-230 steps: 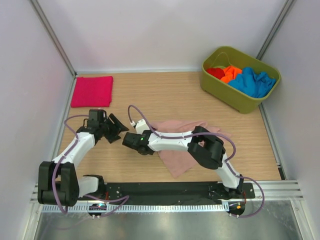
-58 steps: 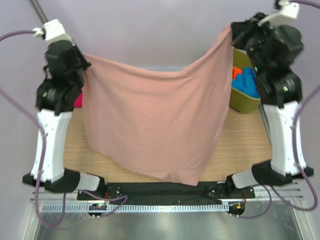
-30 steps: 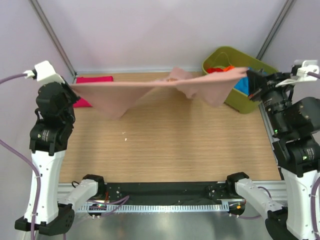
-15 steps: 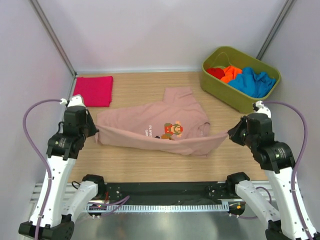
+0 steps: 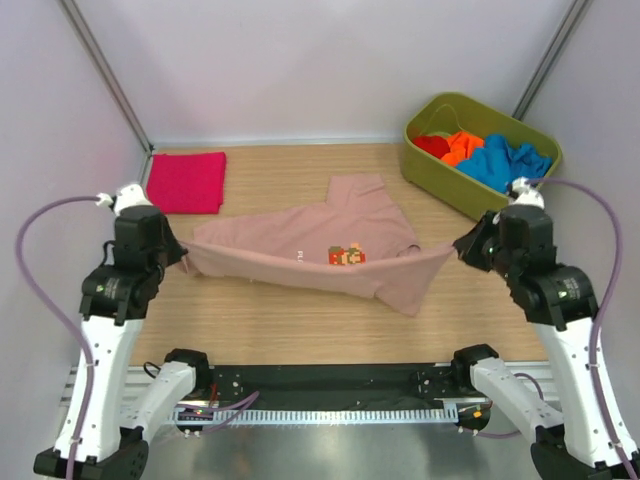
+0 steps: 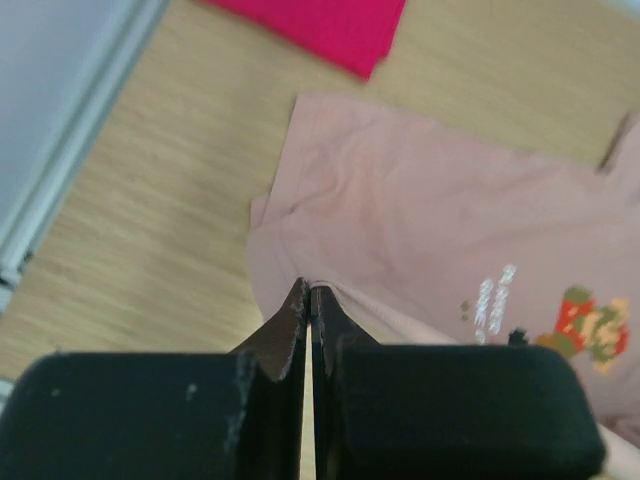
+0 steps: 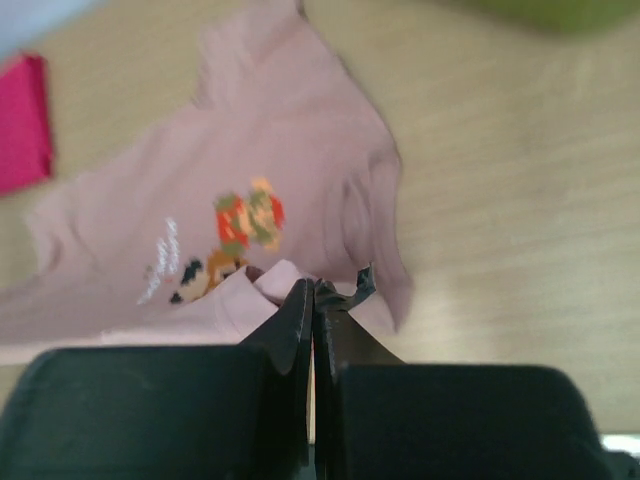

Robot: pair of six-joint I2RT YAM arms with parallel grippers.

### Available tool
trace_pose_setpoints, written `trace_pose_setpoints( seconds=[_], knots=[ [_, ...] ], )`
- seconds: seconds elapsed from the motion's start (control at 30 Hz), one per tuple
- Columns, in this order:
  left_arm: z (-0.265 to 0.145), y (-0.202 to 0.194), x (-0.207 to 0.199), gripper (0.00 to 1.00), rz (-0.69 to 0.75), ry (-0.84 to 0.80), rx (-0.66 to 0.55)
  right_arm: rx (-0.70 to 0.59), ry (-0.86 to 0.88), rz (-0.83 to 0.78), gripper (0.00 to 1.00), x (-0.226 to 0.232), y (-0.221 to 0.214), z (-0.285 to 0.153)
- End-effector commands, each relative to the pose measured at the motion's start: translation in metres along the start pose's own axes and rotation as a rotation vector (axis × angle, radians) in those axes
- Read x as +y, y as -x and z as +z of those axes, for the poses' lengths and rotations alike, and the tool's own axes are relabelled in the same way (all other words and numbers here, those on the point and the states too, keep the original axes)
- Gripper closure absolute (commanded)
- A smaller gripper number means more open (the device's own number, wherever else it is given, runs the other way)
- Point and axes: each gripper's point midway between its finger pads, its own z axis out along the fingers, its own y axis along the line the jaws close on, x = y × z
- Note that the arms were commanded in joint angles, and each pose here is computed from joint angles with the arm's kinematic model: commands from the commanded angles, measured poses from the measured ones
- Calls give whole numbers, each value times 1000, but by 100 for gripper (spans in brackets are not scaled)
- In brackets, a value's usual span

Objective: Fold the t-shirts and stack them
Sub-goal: Flatten the tshirt out

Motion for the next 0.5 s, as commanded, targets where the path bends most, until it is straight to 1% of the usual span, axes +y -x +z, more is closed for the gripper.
trace_pose_setpoints(
  seconds=[0.0,0.07,0.1,0.13,0.17,0.2,0.23,0.27,0.3,0.33,0.37,0.4,0.43,0.47],
  knots=[
    [-61,104,3,100,-100,-29,-359,-393,116,-52,99,40,116,-70],
    [-87,130,-7,100,-100,-107,-431,-505,164,-79,99,53,147,-99],
    [-114,151,-11,100,-124,-169,-501,-580,220,-79,99,66,168,-126],
    [-130,164,-17,99,-144,-220,-550,-642,263,-77,99,76,184,-144],
    [-144,171,-26,100,-150,-290,-571,-692,303,-65,99,83,194,-161],
    [-174,189,-25,100,-182,-338,-641,-772,351,-46,99,89,209,-189],
    [-184,197,-27,99,-194,-359,-665,-861,410,-24,99,97,223,-214],
    [-201,206,-25,100,-216,-383,-704,-909,445,-9,99,101,231,-232],
    [-213,213,-24,100,-240,-404,-736,-986,490,7,99,102,240,-264],
    [-239,224,-19,100,-272,-437,-806,-1045,515,22,99,103,247,-284],
    [-249,227,-16,100,-289,-451,-832,-1078,526,30,99,103,252,-297],
    [-259,230,-14,99,-301,-465,-851,-1144,556,30,99,101,255,-328],
    [-279,235,-9,100,-316,-491,-891,-1182,574,22,99,101,257,-342],
    [-286,233,-8,100,-316,-507,-896,-1211,591,15,99,100,256,-356]
  ],
)
